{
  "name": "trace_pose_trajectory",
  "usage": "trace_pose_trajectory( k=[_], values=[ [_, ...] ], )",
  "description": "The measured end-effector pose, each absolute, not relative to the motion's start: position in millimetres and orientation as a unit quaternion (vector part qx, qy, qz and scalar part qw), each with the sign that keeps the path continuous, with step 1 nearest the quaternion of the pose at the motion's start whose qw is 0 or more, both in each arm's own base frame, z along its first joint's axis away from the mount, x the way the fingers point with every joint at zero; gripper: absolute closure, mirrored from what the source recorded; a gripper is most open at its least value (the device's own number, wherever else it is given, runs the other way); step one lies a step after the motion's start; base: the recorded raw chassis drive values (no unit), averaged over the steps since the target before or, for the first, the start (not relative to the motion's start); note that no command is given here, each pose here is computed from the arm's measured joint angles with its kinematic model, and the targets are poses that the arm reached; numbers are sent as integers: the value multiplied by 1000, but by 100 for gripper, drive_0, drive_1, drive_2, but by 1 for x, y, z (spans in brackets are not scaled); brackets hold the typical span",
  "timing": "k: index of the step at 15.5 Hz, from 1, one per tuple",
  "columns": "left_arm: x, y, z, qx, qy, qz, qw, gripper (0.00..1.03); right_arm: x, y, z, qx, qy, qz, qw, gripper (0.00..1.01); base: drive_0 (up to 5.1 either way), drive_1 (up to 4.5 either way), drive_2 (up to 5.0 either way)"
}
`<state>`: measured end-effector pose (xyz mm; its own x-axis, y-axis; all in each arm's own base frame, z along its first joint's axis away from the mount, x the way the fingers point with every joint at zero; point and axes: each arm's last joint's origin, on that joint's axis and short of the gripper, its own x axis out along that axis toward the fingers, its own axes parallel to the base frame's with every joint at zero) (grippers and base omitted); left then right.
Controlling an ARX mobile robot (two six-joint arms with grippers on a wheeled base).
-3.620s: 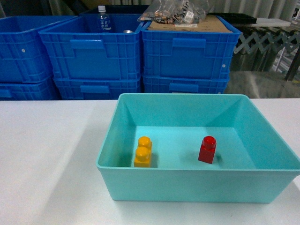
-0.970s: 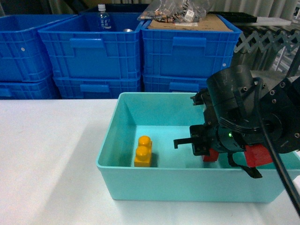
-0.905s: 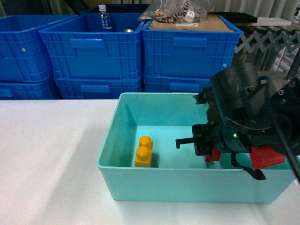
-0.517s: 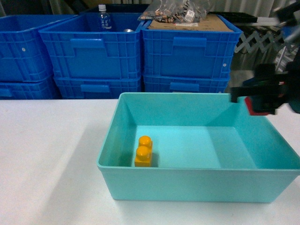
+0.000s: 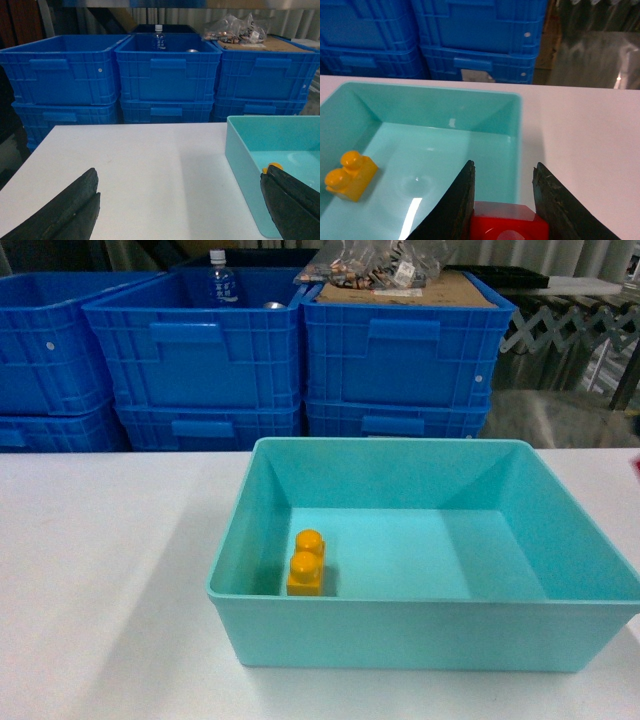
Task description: Pick red block from blue box to shelf
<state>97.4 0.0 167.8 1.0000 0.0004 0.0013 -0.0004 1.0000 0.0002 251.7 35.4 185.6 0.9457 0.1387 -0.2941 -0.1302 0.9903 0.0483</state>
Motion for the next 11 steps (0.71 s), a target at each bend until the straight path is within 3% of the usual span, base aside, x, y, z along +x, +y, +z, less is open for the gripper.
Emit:
trace_pose_trajectory(
  k=[3, 8, 11],
  values=[
    [97, 0, 168, 0, 0, 0, 1000, 5, 232, 27, 186, 14, 132, 58, 989, 72, 0, 0, 0],
    [97, 0, 168, 0, -3, -1, 1000, 5, 213, 23, 188, 10, 18, 9, 1000, 72, 0, 0, 0],
    [97, 0, 168, 0, 0, 0, 1000, 5, 158, -1, 171, 10, -12, -5, 1000, 72, 0, 0, 0]
  ],
)
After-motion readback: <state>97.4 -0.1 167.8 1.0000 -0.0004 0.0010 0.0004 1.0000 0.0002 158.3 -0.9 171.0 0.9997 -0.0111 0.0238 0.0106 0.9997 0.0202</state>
